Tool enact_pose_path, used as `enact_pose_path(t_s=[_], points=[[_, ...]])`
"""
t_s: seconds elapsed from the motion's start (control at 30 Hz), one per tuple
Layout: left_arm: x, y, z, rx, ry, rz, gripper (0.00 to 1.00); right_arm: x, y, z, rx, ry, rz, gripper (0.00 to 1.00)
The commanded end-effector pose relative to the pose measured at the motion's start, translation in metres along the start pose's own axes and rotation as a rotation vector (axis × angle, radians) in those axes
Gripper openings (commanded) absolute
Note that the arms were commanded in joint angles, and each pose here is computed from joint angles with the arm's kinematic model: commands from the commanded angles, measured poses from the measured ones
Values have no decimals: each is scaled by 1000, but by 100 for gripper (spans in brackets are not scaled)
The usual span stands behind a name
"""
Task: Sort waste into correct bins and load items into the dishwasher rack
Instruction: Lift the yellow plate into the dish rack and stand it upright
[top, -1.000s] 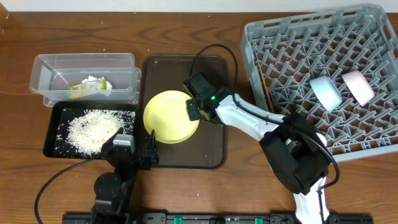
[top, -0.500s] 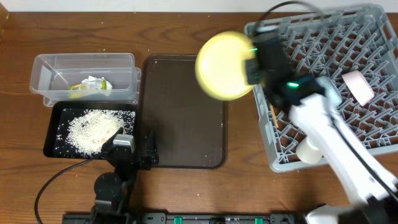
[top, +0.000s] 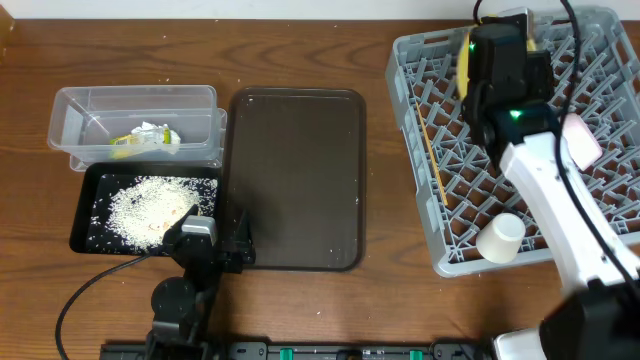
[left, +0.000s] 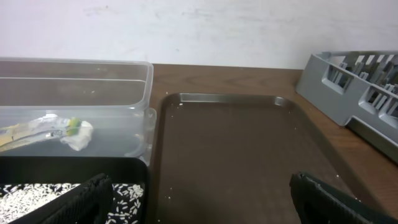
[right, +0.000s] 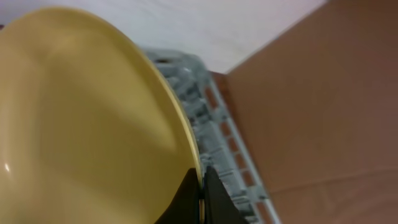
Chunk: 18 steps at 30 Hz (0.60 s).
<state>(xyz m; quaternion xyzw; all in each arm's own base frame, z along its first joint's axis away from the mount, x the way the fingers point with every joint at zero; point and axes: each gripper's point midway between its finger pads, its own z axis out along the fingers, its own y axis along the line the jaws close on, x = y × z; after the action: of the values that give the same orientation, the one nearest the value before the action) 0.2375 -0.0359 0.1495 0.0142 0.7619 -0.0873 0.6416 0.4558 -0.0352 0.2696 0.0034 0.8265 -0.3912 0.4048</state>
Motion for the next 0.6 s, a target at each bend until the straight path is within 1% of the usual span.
enact_pose_path(t_s=[0.0,0.13,0.27,0.3,0.37,0.4,0.5,0.57], points=[[13,3,2,-11,27,10,93,10,-12,17,117,52,-85,1],[13,3,2,-11,27,10,93,15,7,31,110,69,-148,1],[13,3,2,-11,27,10,93,18,21,29,126,80,-191,1],[13,3,2,-11,27,10,93,17,21,26,138,74,-171,10],[13,3,2,-11,27,10,94,9,19,16,150,49,-112,45],[13,3,2,-11,27,10,94,6,20,9,142,36,-98,59],[13,3,2,-11,27,10,93,-5,24,-19,53,-15,-81,73],[13,3,2,-11,27,10,93,-8,32,-39,-72,-44,-61,78]])
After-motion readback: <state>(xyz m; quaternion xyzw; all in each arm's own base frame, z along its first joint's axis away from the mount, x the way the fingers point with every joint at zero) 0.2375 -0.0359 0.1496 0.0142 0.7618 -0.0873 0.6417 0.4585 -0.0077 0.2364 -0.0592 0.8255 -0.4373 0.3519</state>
